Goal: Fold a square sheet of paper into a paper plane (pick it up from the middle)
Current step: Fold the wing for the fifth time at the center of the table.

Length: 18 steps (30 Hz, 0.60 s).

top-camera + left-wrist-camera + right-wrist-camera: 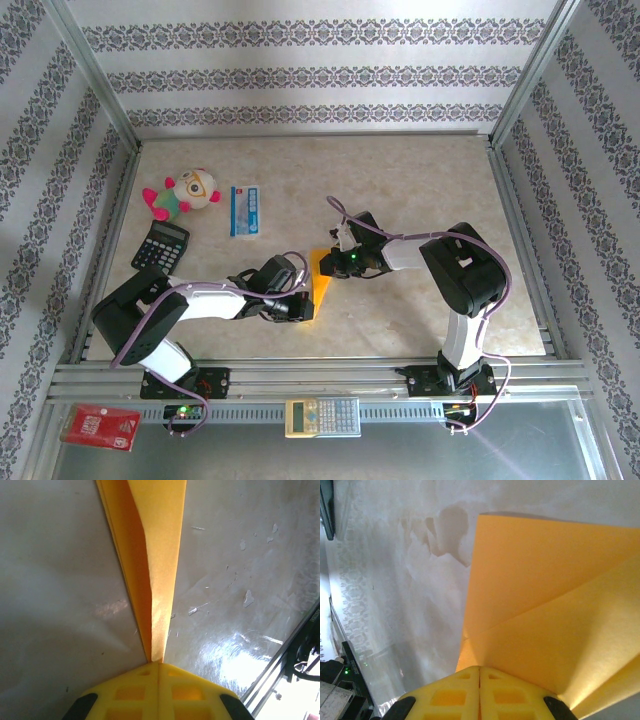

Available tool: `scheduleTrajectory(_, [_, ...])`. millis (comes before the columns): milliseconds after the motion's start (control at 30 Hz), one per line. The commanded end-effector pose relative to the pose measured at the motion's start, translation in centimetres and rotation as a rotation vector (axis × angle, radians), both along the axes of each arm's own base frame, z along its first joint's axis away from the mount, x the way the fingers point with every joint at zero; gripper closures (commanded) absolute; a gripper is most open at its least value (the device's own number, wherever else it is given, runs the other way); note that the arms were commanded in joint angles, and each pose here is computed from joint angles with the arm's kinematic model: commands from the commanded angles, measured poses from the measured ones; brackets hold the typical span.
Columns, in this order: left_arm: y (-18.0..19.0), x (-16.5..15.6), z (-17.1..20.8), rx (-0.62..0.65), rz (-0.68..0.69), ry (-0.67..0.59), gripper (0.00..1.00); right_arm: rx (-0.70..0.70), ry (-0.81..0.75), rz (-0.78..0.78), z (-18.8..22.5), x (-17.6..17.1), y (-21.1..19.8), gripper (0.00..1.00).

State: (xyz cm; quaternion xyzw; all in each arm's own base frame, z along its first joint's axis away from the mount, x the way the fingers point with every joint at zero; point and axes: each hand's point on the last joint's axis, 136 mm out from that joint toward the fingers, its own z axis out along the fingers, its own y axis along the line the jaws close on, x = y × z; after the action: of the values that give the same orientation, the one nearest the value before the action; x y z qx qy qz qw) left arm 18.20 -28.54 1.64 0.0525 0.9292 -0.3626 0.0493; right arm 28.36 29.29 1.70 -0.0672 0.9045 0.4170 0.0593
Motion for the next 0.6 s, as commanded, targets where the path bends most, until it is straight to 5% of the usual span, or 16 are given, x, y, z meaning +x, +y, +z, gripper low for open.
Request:
scheduleTrajectory(0, [1.5,-2.2,-1.7,0.092,-0.037,0.062,0.93,-0.086,0.038,-0.029,-2.8,-0.7,-1.6,0.92])
scheduleTrajectory(333, [-1.4,1.3,5.7,-0.189,0.027,-0.133,0.87,-0.082,0.037,-0.032,-2.8,-0.6,-1.6,0.92])
scheduleTrajectory(567, [-2.2,2.7,4.7,-0.133,0.033,-0.118,0.88,-0.082,0.039,-0.032,-2.8,-0.7,-1.6,0.92])
